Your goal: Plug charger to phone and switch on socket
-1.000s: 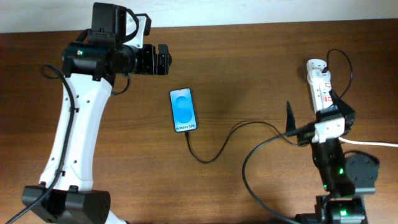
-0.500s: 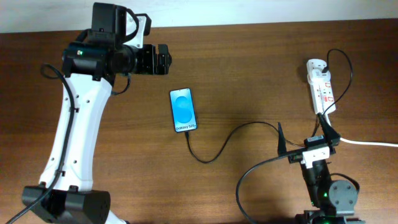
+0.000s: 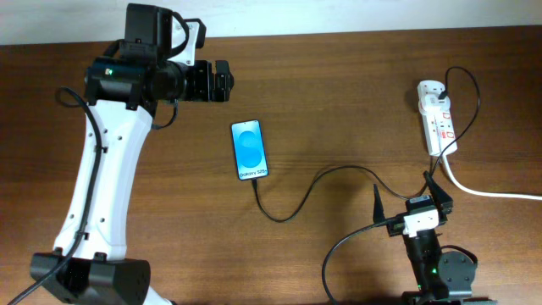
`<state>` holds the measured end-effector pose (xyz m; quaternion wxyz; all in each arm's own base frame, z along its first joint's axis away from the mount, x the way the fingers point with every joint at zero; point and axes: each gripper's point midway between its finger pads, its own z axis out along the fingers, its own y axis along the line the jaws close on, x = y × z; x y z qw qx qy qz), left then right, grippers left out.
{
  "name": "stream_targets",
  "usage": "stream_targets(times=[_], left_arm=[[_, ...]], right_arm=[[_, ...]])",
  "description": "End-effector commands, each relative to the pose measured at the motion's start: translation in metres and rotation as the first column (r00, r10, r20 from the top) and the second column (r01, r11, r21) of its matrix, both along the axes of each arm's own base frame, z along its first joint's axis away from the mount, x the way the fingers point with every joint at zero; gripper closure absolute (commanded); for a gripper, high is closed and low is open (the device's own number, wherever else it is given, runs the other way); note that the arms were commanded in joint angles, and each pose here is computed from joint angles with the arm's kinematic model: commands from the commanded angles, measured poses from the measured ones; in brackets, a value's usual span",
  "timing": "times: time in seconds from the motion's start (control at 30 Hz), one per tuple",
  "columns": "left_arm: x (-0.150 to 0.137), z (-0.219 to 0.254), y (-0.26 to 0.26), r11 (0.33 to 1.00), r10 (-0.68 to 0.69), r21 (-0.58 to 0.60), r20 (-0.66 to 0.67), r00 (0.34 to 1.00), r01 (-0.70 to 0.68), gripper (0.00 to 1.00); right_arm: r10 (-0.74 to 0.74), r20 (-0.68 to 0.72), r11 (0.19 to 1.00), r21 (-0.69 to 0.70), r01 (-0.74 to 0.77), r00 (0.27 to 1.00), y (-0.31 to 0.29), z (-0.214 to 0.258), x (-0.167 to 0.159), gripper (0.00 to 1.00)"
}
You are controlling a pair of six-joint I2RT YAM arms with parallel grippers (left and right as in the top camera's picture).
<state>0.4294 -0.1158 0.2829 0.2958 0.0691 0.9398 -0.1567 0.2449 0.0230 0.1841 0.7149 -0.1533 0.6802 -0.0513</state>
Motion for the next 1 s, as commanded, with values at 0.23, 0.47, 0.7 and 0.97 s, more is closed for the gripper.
stream_targets(times=[0.23, 0.47, 0.7, 0.97], left_arm=[[-0.001, 0.011, 0.002, 1.000, 0.001, 0.001, 0.029, 1.000, -0.001, 0.01], [-0.001, 0.011, 0.002, 1.000, 0.001, 0.001, 0.029, 1.000, -0.001, 0.01], [-0.001, 0.011, 0.002, 1.000, 0.001, 0.001, 0.030, 1.000, -0.001, 0.01], [-0.001, 0.011, 0.002, 1.000, 0.001, 0.001, 0.029, 1.000, -0.001, 0.01]], right_arm=[[0.000, -0.092, 1.000, 0.019, 0.002, 0.996, 0.000, -0.024, -0.001, 0.02], [0.001, -0.093, 1.000, 0.019, 0.001, 0.996, 0.000, -0.024, -0.001, 0.02], [0.001, -0.092, 1.000, 0.019, 0.001, 0.996, 0.000, -0.024, -0.001, 0.02], [0.001, -0.092, 1.000, 0.019, 0.001, 0.996, 0.000, -0.024, -0.001, 0.02]])
